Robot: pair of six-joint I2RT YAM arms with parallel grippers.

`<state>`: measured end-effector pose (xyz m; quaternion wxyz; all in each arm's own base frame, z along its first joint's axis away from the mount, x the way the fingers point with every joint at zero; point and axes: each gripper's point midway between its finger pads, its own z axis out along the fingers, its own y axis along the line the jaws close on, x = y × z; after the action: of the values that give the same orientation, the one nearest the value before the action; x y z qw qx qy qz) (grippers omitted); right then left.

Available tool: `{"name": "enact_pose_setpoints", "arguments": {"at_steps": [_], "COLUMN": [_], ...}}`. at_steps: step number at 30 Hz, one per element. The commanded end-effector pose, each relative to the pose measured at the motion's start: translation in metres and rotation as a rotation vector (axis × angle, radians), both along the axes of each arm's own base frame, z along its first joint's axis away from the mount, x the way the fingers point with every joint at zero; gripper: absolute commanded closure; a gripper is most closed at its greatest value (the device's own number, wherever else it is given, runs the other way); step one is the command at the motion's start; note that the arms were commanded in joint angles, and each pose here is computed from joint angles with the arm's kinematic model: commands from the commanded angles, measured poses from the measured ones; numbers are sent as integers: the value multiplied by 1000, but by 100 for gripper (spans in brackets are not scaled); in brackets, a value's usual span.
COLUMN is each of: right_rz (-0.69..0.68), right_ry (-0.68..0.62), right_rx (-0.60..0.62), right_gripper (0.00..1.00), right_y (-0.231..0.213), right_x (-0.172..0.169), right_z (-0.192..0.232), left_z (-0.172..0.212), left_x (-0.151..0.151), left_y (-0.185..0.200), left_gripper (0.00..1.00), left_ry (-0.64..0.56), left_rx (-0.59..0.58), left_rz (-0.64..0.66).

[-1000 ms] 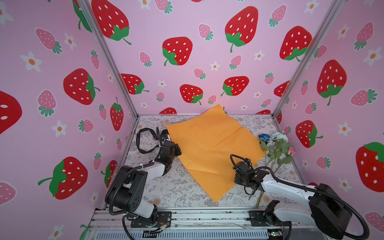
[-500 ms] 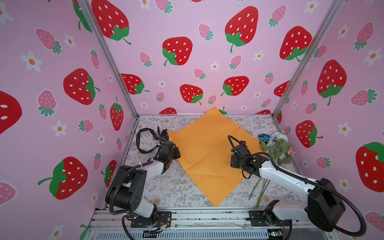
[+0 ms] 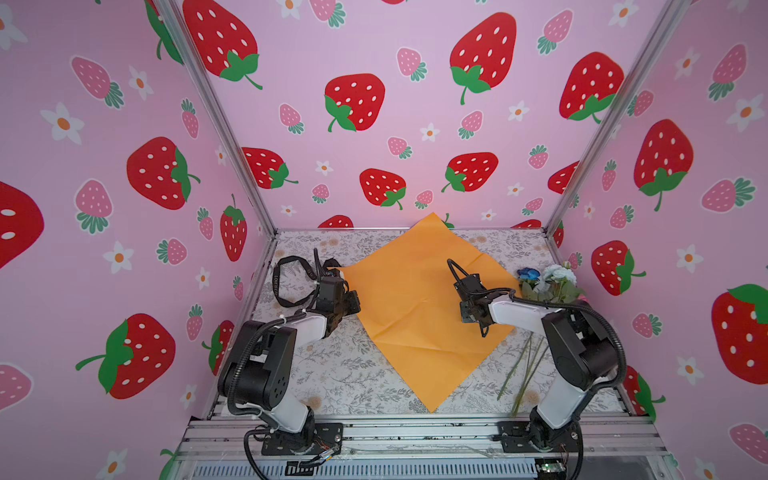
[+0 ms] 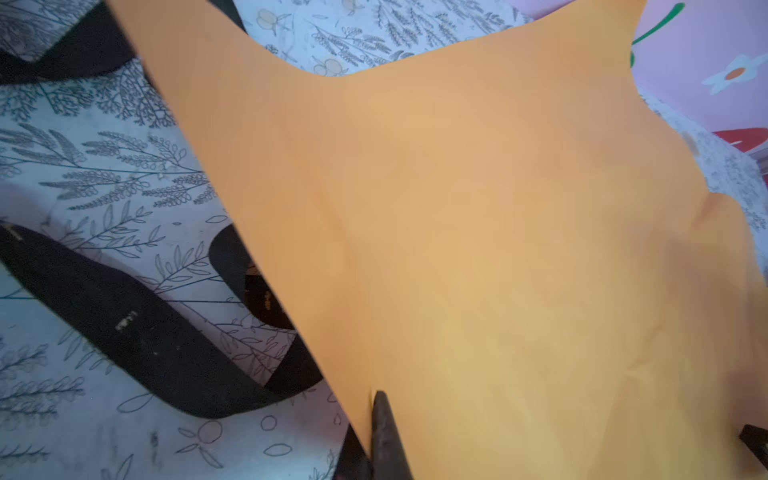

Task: Tie the bouquet of fake flowers

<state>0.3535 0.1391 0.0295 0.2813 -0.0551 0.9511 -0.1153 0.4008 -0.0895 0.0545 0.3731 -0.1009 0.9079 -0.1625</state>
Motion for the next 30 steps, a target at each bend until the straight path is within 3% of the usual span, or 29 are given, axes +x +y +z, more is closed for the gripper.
{"name": "enact_pose_setpoints", "arguments": {"at_steps": [1, 3, 9, 14, 24, 30], "right_rz": [-5, -27, -109, -139, -155, -133], "right_ry": [85, 105, 143, 139, 99, 92], "right_rx": [13, 45, 132, 204, 248, 253], "right_gripper": [29, 29, 29, 29, 27, 26], "right_y": [-5, -6, -13, -12, -9, -3], "right_x": [-22, -31, -59, -72, -67, -60], "right_z": [-26, -32, -41, -39, -32, -27], "left_z": [6, 3, 9, 21, 19, 7], "left_x": [12, 14, 20, 29, 83, 117], "left_y": [10, 17, 40, 64, 67, 76], "left_gripper": [89, 83, 51, 31, 25, 18], "left_ry": [-4, 6, 12, 38, 132, 209], "left_rx": [-14, -7, 77, 172, 93, 125], "left_rz": [46, 73, 159, 225, 214, 226]}}
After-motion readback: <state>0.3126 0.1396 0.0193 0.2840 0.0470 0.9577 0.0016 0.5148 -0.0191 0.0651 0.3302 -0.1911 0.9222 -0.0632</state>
